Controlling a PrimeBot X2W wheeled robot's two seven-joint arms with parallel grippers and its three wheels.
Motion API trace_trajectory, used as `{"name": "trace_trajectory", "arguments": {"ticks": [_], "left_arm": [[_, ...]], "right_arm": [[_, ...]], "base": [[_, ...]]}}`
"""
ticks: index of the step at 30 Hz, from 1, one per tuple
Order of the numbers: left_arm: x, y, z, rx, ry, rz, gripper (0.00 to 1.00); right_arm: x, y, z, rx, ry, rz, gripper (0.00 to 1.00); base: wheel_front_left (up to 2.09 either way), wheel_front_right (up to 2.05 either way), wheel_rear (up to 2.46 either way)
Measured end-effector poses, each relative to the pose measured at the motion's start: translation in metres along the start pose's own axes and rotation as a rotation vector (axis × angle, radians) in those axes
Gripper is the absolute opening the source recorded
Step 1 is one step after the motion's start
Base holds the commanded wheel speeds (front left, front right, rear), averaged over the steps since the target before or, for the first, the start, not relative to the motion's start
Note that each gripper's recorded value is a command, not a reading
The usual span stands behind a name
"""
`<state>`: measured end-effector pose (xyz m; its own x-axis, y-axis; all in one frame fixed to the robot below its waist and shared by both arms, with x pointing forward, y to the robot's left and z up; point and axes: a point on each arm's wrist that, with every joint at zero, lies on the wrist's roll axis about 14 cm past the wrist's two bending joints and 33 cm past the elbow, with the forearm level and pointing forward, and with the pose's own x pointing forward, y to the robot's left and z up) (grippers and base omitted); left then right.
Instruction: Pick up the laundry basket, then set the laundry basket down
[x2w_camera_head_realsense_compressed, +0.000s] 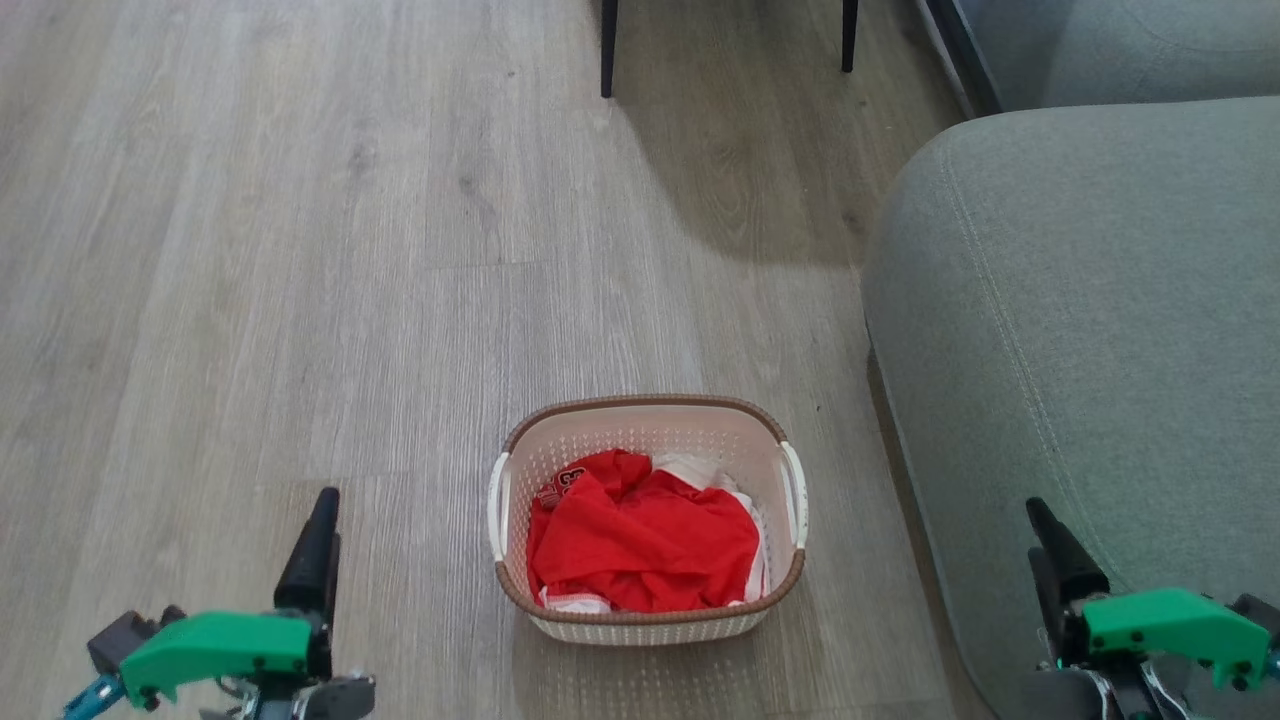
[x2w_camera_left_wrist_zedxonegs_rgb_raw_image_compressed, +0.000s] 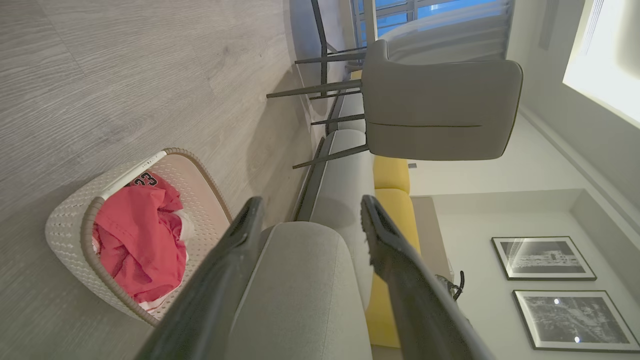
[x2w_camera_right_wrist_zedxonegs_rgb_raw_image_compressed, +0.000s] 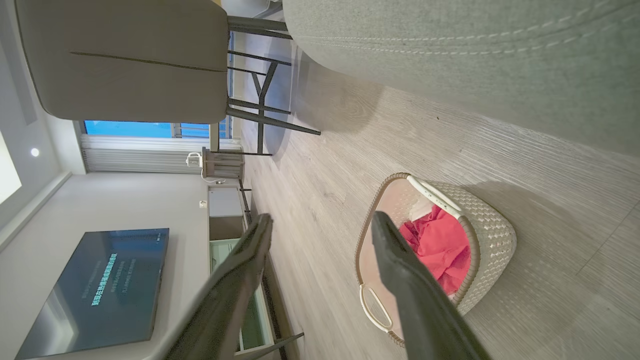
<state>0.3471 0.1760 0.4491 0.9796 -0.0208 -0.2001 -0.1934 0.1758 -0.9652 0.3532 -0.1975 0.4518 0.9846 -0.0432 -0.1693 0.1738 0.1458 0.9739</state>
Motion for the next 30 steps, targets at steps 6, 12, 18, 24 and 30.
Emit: {"name": "trace_trajectory", "arguments": {"ticks": [6,12,18,24,30], "left_arm": [[0.001,-0.007,-0.001,0.092,-0.002,-0.013,1.00],[0.001,-0.015,-0.007,0.203,0.009,-0.033,1.00],[0.002,-0.021,-0.012,0.309,0.009,-0.049,1.00],[0.001,-0.025,-0.014,0.417,0.002,-0.057,1.00],[0.000,-0.027,-0.018,0.515,0.002,-0.062,1.00]], "right_arm": [[0.001,0.008,-0.004,-0.075,0.008,0.024,1.00],[0.002,0.017,-0.007,-0.175,0.013,0.052,1.00],[0.002,0.025,-0.015,-0.283,0.027,0.082,1.00],[0.002,0.032,-0.021,-0.377,0.033,0.111,1.00],[0.001,0.037,-0.024,-0.459,0.032,0.132,1.00]], "base": [[0.00,0.00,0.00],[0.00,0.00,0.00],[0.00,0.00,0.00],[0.00,0.00,0.00],[0.00,0.00,0.00]]}}
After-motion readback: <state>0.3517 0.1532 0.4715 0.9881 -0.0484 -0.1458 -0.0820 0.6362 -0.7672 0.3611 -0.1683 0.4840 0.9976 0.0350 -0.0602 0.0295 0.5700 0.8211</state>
